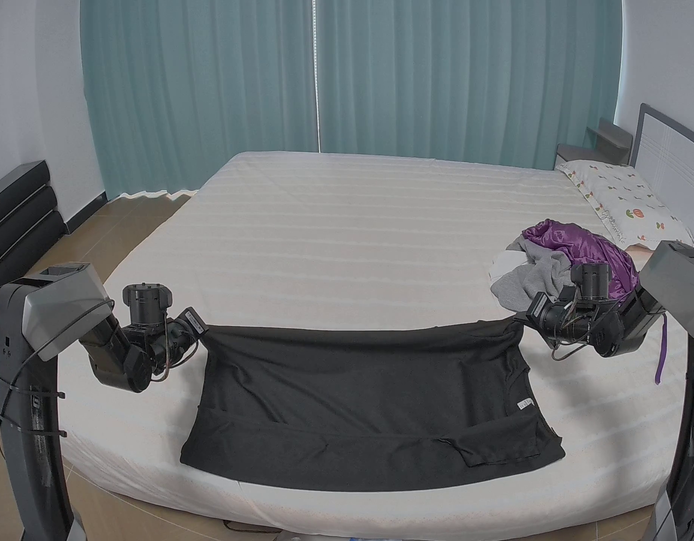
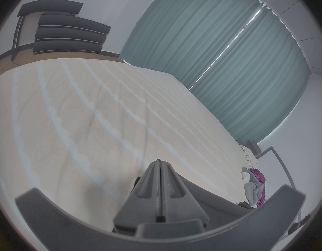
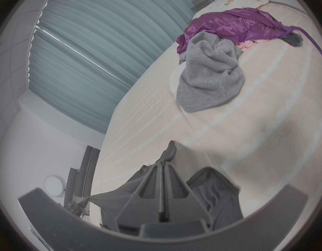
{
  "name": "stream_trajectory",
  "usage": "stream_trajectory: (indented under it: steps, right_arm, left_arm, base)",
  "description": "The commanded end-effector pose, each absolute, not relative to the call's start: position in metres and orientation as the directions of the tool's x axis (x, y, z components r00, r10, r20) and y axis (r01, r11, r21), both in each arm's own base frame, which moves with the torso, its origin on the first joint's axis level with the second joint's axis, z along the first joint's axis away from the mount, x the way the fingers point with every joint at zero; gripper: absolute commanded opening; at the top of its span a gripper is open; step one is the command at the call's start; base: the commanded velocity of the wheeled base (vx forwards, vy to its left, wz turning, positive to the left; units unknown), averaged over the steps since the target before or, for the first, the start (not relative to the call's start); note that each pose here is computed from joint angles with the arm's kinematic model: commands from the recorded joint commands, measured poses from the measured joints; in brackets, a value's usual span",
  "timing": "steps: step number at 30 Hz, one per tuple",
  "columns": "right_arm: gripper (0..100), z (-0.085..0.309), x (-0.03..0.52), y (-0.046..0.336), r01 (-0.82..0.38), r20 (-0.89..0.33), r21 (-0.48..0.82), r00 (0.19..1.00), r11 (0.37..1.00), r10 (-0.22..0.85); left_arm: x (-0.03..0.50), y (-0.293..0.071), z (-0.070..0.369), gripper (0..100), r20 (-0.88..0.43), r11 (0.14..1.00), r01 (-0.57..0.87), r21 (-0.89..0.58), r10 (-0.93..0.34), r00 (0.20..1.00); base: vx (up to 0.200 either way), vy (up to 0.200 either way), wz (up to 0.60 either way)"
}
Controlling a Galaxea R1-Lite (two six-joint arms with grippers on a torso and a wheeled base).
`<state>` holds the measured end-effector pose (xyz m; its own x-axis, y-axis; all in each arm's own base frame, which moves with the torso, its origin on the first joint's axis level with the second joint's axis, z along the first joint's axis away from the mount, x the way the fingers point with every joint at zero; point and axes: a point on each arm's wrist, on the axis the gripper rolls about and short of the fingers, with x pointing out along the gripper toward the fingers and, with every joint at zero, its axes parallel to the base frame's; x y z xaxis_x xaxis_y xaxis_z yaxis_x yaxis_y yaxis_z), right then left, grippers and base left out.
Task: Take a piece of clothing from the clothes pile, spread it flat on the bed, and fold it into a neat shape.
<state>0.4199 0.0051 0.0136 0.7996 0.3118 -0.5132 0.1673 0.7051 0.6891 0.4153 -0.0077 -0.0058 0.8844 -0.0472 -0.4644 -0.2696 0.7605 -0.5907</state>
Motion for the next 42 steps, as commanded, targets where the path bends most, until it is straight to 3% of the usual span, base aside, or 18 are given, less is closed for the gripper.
stream_trajectory:
  steps: [1,10,29,37,38,39,40,42]
  right_arm:
    - [0,0.03,0.395,-0.003,0.145,-0.492,0.708,0.803,0.692,0.335]
    - [0,0.019,0.363,-0.008,0.18,-0.551,0.705,0.747,0.686,0.371]
    - [0,-0.028,0.333,-0.007,0.142,-0.688,0.568,0.622,0.811,0.374]
    - [0,-0.032,0.33,-0.007,0.124,-0.699,0.551,0.609,0.825,0.375]
    - [0,-0.033,0.329,-0.007,0.123,-0.701,0.548,0.607,0.827,0.374]
    - [0,-0.033,0.328,-0.007,0.121,-0.702,0.546,0.606,0.829,0.374]
    - [100,-0.032,0.329,-0.006,0.114,-0.7,0.545,0.608,0.831,0.375]
    - [100,-0.028,0.33,-0.006,0.109,-0.69,0.55,0.617,0.828,0.377]
  left_arm:
    - [0.392,-0.007,0.002,0,-0.464,0.762,-0.265,-0.59,-0.052,0.884]
    - [0.355,-0.009,-0.001,0,-0.501,0.786,-0.27,-0.557,-0.058,0.864]
    - [0.303,-0.028,-0.04,0,-0.611,0.841,-0.252,-0.479,-0.113,0.783]
    - [0.299,-0.028,-0.041,0,-0.624,0.842,-0.26,-0.473,-0.112,0.773]
    - [0.299,-0.028,-0.041,100,-0.623,0.842,-0.259,-0.473,-0.112,0.774]
    - [0.299,-0.028,-0.041,100,-0.624,0.843,-0.259,-0.472,-0.112,0.773]
    - [0.297,-0.028,-0.04,100,-0.626,0.843,-0.26,-0.471,-0.112,0.772]
    - [0.298,-0.028,-0.039,100,-0.622,0.842,-0.259,-0.474,-0.112,0.775]
  base:
    - [0.0,0.0,0.0]
    - [0.0,0.0,0.0]
    - [0.0,0.0,0.0]
    - [0.0,0.0,0.0]
    - [0.0,0.0,0.0]
    - [0.0,0.0,0.0]
    - [0.0,0.0,0.0]
    - [0.0,0.0,0.0]
